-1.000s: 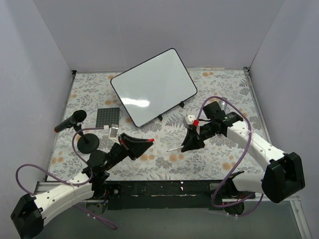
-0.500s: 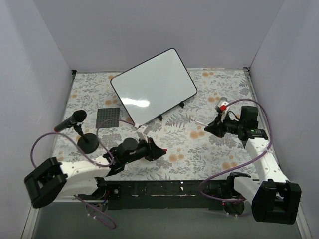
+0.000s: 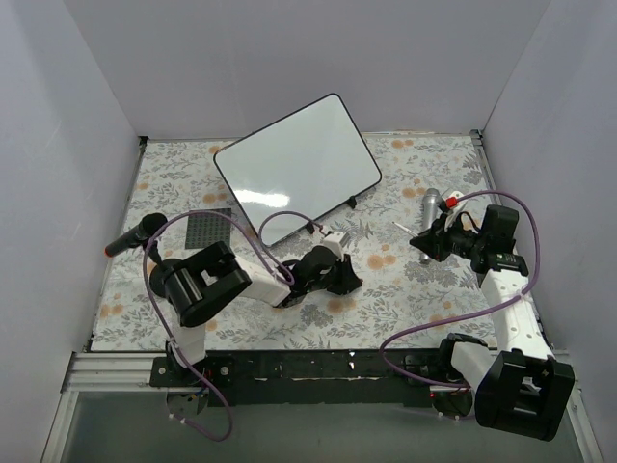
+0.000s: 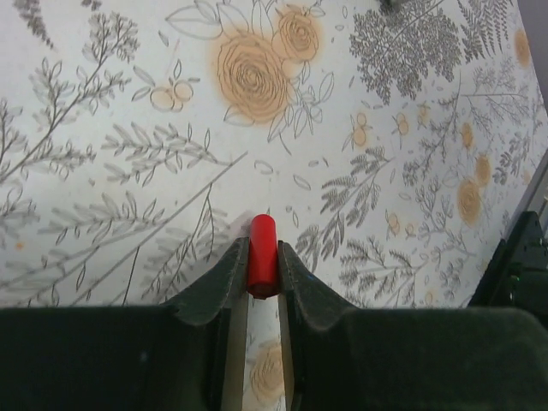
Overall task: Write a sentence on the whiteboard
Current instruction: Place the pen cap at the center of the board.
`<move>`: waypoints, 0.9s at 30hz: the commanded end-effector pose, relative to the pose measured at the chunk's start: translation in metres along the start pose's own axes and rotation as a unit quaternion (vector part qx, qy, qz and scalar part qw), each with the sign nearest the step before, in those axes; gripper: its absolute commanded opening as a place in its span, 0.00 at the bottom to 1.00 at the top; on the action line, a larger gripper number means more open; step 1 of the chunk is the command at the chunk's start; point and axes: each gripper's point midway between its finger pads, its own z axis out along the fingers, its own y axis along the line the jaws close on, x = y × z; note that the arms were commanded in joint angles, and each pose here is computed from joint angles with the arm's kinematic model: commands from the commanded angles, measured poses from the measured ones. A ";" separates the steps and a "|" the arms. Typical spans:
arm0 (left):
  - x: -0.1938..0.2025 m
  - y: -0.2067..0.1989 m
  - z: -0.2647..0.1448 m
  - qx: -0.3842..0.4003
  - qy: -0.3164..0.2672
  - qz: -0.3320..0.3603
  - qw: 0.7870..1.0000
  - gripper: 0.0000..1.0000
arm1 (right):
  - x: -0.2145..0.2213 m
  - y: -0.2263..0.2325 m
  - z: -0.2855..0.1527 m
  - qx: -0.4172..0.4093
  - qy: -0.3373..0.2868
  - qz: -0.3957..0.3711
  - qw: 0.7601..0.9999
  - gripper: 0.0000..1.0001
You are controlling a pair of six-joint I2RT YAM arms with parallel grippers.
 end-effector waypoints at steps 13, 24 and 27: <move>-0.050 -0.050 0.038 0.046 -0.028 0.001 0.999 0.55 | -0.012 -0.005 -0.007 0.008 -0.018 -0.004 1.000 0.01; -0.089 -0.035 -0.067 -0.013 -0.099 0.073 0.992 0.74 | -0.011 -0.006 -0.010 0.003 -0.018 -0.010 1.000 0.01; -0.118 -0.036 -0.117 -0.033 -0.163 0.085 0.982 0.90 | -0.008 -0.002 -0.009 -0.012 -0.015 -0.008 1.000 0.01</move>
